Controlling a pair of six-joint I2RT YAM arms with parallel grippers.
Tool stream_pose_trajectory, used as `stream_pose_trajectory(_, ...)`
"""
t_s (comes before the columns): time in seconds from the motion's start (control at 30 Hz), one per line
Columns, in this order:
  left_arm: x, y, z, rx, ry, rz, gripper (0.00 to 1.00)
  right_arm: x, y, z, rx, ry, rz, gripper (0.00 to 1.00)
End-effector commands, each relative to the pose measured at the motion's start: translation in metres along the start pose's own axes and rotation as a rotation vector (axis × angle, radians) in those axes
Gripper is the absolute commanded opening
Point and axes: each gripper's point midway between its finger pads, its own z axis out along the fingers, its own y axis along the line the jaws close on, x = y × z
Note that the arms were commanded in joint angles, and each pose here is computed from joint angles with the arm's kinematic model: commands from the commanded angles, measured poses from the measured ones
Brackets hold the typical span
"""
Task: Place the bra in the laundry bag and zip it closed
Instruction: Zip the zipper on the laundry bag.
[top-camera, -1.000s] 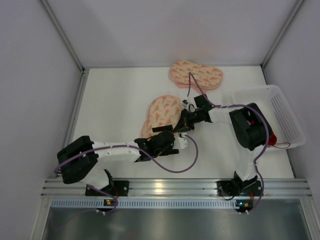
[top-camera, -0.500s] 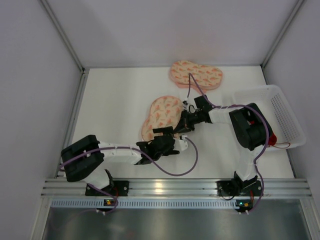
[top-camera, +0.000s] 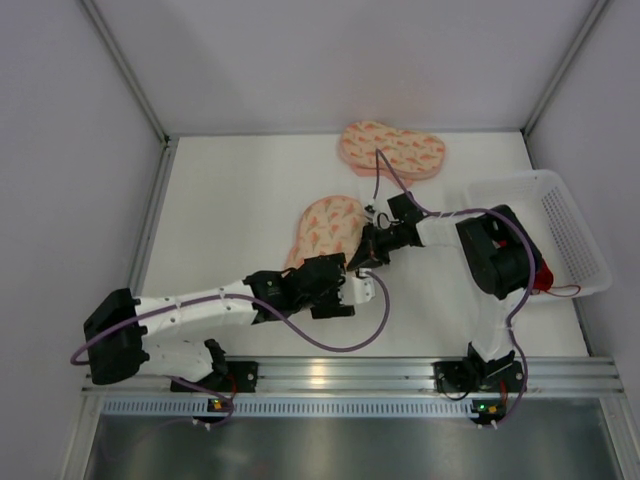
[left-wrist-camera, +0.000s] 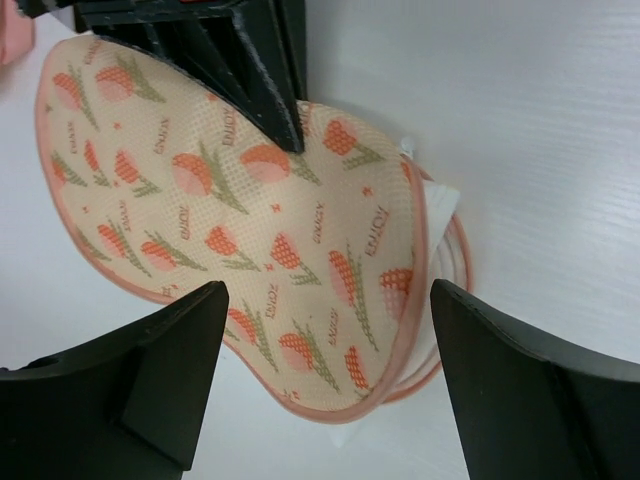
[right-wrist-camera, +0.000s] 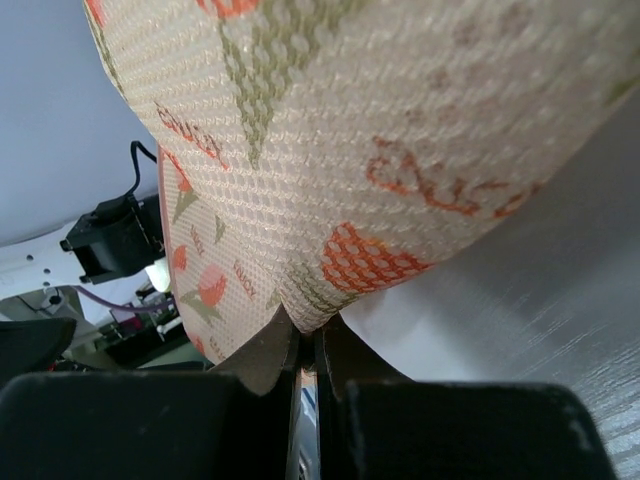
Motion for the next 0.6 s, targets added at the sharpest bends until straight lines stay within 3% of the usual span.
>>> stream_pose_trajectory(0.0, 0.002, -0.014, -0.009, 0.113, 0.02, 0.063, 0.87, -0.002, 0.01, 0.003, -0.025, 0.016, -0.038, 0.0)
stream_pose_trajectory(0.17, -0.006, -0.004, 0.003, 0.021, -0.01, -0.032, 0.88, -0.003, 0.013, 0.003, -0.042, 0.013, -0.031, 0.0)
stream_pose_trajectory(0.27, -0.01, 0.0, 0.012, -0.032, -0.07, -0.031, 0.89, 0.0, 0.013, 0.003, -0.049, 0.019, -0.012, 0.0)
stream_pose_trajectory(0.57, -0.004, 0.0, 0.035, -0.075, -0.068, 0.007, 0.88, 0.0, 0.013, 0.005, -0.062, 0.025, 0.005, 0.0)
